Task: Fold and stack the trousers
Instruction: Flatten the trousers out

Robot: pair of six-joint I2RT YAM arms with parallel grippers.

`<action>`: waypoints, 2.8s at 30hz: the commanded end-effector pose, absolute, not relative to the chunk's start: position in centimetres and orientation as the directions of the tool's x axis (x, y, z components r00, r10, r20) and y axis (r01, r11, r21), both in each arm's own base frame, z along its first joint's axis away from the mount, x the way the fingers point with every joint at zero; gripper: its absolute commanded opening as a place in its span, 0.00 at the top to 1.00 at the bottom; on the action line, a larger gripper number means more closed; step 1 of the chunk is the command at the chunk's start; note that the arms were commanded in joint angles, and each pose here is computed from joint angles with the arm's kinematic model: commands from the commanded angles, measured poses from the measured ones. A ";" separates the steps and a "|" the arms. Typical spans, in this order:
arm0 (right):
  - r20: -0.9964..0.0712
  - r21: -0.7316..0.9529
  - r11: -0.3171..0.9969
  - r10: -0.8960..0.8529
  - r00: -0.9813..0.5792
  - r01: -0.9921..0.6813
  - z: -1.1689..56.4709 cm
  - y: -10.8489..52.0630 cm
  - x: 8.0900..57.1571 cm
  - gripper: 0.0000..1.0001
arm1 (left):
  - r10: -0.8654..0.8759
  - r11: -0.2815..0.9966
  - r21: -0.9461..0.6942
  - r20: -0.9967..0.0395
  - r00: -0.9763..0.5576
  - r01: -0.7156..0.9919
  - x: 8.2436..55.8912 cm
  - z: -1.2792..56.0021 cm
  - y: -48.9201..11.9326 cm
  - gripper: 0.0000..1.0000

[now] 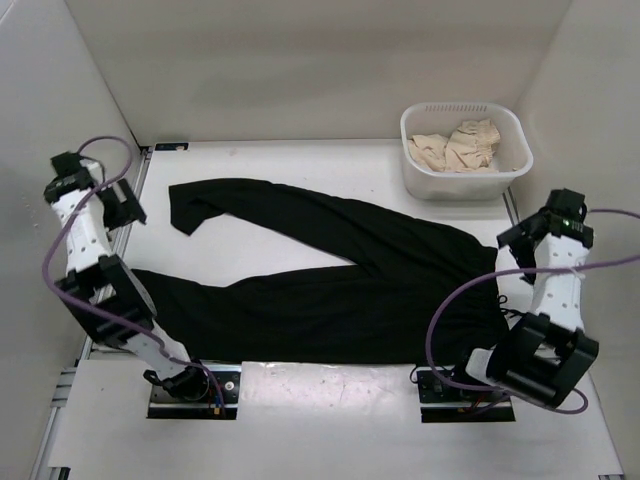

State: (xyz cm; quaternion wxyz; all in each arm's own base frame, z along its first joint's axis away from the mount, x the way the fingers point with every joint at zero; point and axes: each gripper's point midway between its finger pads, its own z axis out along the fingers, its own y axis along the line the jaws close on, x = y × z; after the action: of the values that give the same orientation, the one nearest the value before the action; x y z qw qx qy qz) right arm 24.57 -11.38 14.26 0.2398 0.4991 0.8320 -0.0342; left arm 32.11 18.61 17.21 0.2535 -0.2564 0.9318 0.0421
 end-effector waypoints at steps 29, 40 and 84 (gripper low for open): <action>-0.250 0.084 0.464 0.866 -0.432 0.882 2.5 -9.4 38.2 1.00 | -0.209 0.941 0.142 -0.475 -0.855 -0.308 43.1 9.5 13.4 0.86; -0.349 0.040 0.578 0.773 -0.530 0.815 5.8 -10.5 37.4 1.00 | -0.298 0.939 0.080 -0.297 -0.907 -0.334 32.5 8.0 12.2 0.02; -0.495 0.125 0.680 0.674 -0.549 0.722 13.8 -9.5 35.5 1.00 | -0.206 0.954 -0.002 -0.728 -0.654 -0.298 45.1 22.9 14.2 0.86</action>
State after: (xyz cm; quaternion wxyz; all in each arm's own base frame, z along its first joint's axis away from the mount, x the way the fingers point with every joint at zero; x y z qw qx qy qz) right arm 36.50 -9.63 14.77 0.2664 0.4068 0.8728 -0.0415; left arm 47.27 14.01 23.88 0.4058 -0.1320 0.9037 0.0344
